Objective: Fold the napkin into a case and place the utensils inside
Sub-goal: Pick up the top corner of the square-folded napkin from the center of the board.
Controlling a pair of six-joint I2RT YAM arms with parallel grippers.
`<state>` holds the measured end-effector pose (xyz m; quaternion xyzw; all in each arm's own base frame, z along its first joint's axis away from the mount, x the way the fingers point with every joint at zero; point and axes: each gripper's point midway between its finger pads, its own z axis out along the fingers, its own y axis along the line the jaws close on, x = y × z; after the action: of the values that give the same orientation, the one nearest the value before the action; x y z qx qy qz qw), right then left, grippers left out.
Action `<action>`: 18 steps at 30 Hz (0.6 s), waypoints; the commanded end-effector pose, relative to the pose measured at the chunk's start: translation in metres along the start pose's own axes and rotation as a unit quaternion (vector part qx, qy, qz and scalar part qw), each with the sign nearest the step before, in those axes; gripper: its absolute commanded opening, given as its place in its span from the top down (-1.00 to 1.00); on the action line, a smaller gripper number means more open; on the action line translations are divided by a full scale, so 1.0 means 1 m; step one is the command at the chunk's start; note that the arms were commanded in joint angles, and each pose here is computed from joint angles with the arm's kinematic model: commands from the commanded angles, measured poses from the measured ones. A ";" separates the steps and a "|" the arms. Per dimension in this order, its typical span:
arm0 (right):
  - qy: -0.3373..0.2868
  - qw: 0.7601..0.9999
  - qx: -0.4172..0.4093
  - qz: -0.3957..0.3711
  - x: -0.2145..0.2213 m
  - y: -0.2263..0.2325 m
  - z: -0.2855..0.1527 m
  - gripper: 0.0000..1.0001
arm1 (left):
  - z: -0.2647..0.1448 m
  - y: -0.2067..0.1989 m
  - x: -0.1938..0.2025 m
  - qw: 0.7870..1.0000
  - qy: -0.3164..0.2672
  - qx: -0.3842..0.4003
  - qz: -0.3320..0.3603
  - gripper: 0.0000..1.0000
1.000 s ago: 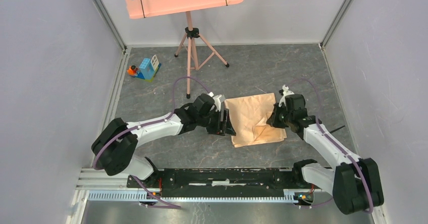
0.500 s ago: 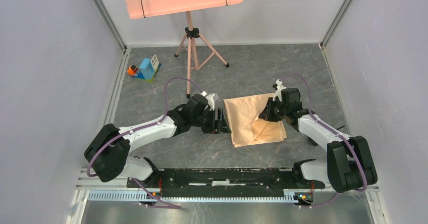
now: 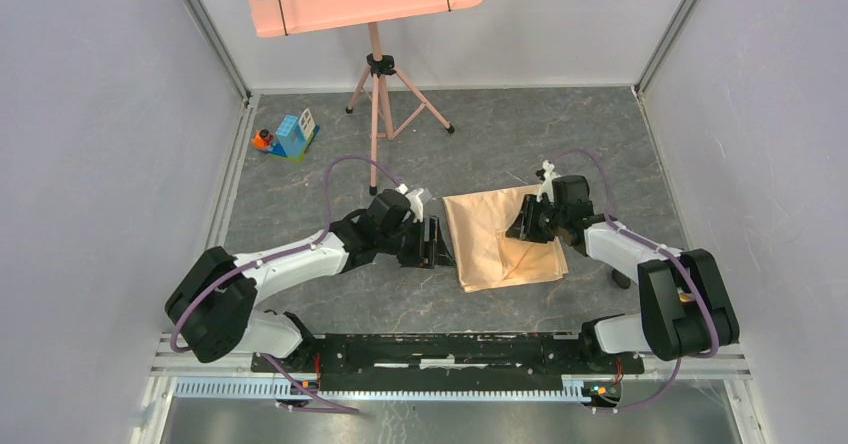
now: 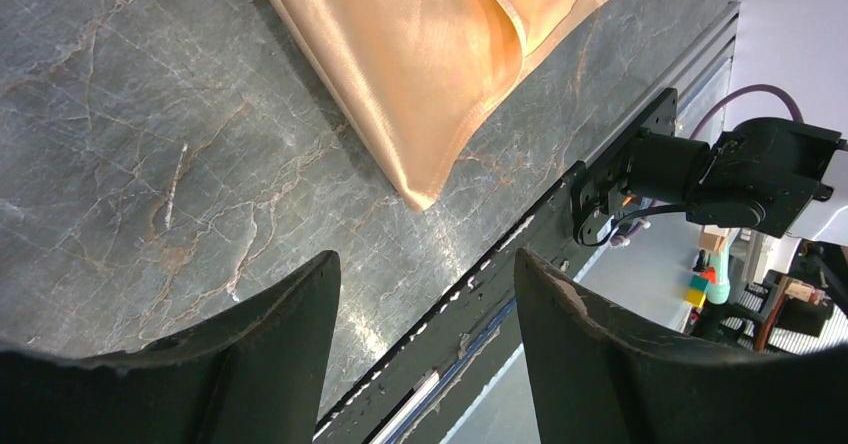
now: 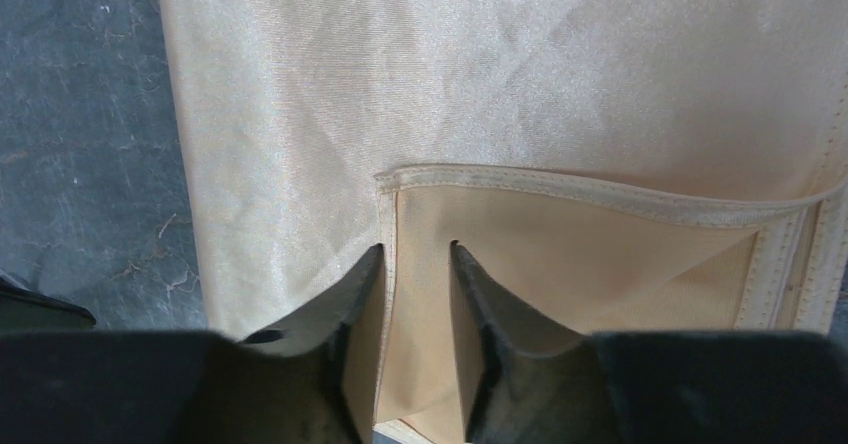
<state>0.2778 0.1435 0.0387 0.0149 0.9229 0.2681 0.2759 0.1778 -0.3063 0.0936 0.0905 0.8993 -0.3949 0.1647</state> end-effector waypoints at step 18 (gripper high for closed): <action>0.013 0.983 0.151 -0.100 -0.026 0.010 0.016 0.03 | -0.011 -0.008 -0.001 0.999 -0.022 0.025 -0.004 -0.43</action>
<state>0.3007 0.1680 0.0456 -0.0455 0.9469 0.1575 0.2767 0.1724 -0.3010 0.0886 0.0872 0.8999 -0.3951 0.1627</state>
